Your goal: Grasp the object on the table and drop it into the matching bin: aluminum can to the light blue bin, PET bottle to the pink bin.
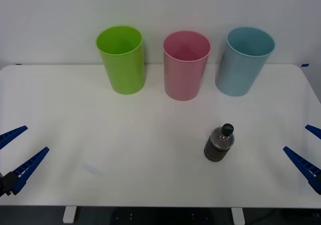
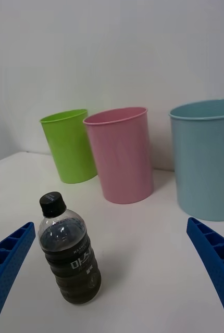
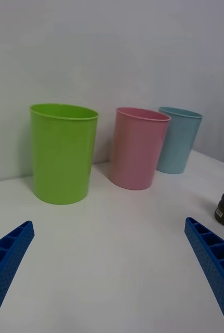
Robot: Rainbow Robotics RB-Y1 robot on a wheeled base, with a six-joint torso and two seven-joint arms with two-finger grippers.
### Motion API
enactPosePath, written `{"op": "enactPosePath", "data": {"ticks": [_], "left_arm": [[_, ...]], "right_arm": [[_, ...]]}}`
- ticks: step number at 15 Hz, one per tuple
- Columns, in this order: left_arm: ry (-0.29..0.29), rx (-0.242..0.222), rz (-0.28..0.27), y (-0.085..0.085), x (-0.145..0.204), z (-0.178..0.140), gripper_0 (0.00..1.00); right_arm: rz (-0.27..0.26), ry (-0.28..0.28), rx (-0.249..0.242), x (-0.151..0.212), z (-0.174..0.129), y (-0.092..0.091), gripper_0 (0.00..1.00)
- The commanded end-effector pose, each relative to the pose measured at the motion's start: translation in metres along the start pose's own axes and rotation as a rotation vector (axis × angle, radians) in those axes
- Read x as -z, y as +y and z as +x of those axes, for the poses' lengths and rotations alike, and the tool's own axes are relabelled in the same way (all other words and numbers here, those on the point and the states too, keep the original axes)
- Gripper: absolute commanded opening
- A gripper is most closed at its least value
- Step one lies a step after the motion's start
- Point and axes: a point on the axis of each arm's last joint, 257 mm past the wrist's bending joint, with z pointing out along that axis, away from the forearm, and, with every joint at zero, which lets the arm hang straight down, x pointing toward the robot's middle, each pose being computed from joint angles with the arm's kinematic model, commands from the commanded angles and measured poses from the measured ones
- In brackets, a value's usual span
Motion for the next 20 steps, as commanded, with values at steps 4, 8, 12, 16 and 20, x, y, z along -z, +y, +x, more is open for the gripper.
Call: {"op": "enactPosePath", "data": {"ticks": [4, 8, 12, 16, 20], "left_arm": [[0.000, 0.000, 0.000, 0.000, 0.000, 0.000, 1.00], [0.000, 0.000, 0.000, 0.000, 0.000, 0.000, 1.00], [0.000, 0.000, 0.000, 0.000, 0.000, 0.000, 1.00], [0.000, 0.000, 0.000, 0.000, 0.000, 0.000, 1.00], [0.000, 0.000, 0.000, 0.000, 0.000, 0.000, 1.00]], "right_arm": [[0.029, 0.027, -0.023, 0.011, 0.014, -0.001, 1.00], [0.018, 0.055, -0.020, 0.015, 0.023, 0.005, 1.00], [0.002, 0.094, 0.008, 0.022, 0.034, 0.012, 1.00], [-0.034, 0.130, 0.029, 0.021, 0.051, 0.027, 1.00], [-0.050, 0.146, 0.132, 0.016, 0.062, 0.032, 1.00]]}}
